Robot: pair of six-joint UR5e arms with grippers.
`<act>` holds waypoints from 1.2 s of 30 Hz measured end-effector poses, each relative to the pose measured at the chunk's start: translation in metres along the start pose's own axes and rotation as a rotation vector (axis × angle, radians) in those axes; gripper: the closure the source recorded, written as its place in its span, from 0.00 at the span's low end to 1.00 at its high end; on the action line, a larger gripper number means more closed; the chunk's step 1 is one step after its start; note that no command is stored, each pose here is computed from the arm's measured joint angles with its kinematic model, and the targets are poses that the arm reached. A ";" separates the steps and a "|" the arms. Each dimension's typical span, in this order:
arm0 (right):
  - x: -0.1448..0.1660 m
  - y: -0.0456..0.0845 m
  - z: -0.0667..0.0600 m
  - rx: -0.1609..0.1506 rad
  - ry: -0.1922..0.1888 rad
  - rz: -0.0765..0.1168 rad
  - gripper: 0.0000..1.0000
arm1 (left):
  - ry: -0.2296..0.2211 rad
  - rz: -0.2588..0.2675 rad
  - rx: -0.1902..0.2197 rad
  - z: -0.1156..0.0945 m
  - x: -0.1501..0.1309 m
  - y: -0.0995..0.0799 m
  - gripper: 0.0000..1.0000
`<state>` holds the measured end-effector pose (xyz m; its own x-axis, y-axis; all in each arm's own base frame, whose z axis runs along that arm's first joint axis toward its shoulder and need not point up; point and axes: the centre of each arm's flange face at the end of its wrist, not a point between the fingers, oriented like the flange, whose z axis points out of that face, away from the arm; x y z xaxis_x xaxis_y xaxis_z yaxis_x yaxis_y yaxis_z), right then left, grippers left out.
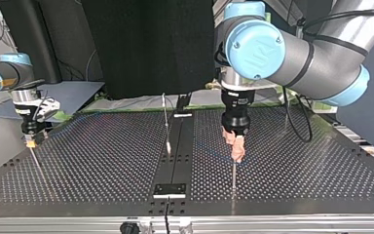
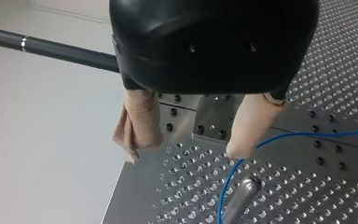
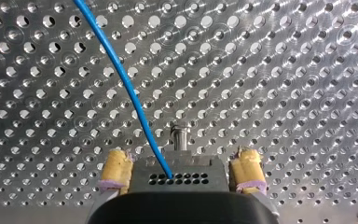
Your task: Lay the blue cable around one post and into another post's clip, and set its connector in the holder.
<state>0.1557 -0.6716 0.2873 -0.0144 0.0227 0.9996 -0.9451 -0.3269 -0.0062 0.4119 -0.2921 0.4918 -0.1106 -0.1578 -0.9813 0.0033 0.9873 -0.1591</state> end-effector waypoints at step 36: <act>0.000 0.002 -0.001 -0.003 -0.004 0.001 0.01 | 0.010 0.275 0.045 0.000 0.002 -0.004 0.00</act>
<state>0.1535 -0.6716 0.2873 -0.0143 0.0183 0.9997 -0.9459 -0.3244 -0.0076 0.4117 -0.2961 0.4904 -0.1093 0.1163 -0.9872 0.0785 0.9910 0.1080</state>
